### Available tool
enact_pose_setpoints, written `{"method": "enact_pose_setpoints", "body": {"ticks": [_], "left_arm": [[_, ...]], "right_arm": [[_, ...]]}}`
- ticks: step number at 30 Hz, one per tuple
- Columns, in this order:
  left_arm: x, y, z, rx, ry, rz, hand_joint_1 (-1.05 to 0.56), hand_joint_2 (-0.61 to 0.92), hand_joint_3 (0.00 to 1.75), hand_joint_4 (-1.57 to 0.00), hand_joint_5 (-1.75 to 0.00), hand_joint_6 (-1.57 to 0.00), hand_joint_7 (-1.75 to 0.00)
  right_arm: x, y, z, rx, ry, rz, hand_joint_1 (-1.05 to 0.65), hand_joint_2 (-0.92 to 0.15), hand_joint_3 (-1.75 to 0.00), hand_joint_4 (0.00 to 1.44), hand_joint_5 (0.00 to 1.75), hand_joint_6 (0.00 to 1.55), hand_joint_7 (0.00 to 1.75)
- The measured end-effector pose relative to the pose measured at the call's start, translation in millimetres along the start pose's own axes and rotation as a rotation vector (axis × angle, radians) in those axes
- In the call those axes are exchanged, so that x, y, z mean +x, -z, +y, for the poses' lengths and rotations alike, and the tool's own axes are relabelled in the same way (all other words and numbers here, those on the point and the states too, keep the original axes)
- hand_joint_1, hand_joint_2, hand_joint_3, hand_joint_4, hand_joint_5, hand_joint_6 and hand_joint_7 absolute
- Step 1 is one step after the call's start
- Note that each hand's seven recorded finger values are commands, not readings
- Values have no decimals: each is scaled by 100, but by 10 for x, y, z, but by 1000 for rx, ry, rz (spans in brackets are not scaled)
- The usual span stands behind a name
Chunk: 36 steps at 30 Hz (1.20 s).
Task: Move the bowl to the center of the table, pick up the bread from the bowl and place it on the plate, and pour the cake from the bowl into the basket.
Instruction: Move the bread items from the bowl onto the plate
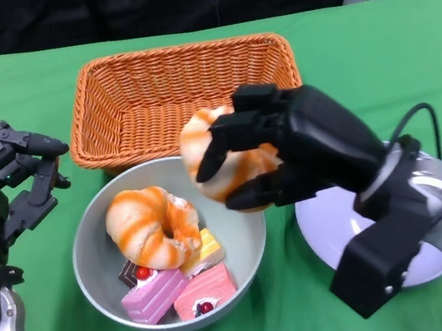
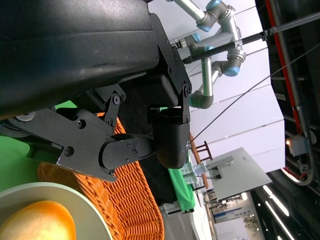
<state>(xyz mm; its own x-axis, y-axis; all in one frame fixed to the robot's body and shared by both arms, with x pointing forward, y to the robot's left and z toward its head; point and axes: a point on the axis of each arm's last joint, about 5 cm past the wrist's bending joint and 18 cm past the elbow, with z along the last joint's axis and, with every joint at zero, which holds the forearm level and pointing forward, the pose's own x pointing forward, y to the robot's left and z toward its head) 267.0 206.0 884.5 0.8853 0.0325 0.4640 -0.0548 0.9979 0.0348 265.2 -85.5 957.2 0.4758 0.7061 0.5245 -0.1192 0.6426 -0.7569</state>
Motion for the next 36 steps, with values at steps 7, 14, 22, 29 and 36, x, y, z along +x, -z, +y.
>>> {"method": "enact_pose_setpoints", "body": {"ticks": [7, 14, 22, 29, 36], "left_arm": [[3, -2, 12, 3, 1, 0, -11, 77, 69, -87, -147, -91, -105], [5, -4, 26, 6, -2, 0, -10, 78, 68, -87, -144, -90, -105], [2, -2, 34, 8, 7, 3, -10, 77, 69, -89, -145, -91, -104], [3, -3, 38, 9, 7, 3, -10, 77, 70, -88, -145, -90, -104], [3, -4, 40, 10, 7, 2, -10, 77, 70, -88, -143, -91, -104]], "right_arm": [[-152, -17, -95, 3, 10, 46, 9, -48, -83, 76, 171, 74, 125], [-356, 25, -256, 1, 30, 121, 8, -47, -91, 78, 170, 75, 123], [-605, 108, -383, -42, 23, 227, 10, -52, -89, 76, 169, 74, 116], [-768, 186, -371, -30, 3, 321, 11, -56, -80, 75, 166, 76, 108], [-957, 318, -280, 28, -42, 447, 13, -69, -58, 71, 163, 76, 102]]}}
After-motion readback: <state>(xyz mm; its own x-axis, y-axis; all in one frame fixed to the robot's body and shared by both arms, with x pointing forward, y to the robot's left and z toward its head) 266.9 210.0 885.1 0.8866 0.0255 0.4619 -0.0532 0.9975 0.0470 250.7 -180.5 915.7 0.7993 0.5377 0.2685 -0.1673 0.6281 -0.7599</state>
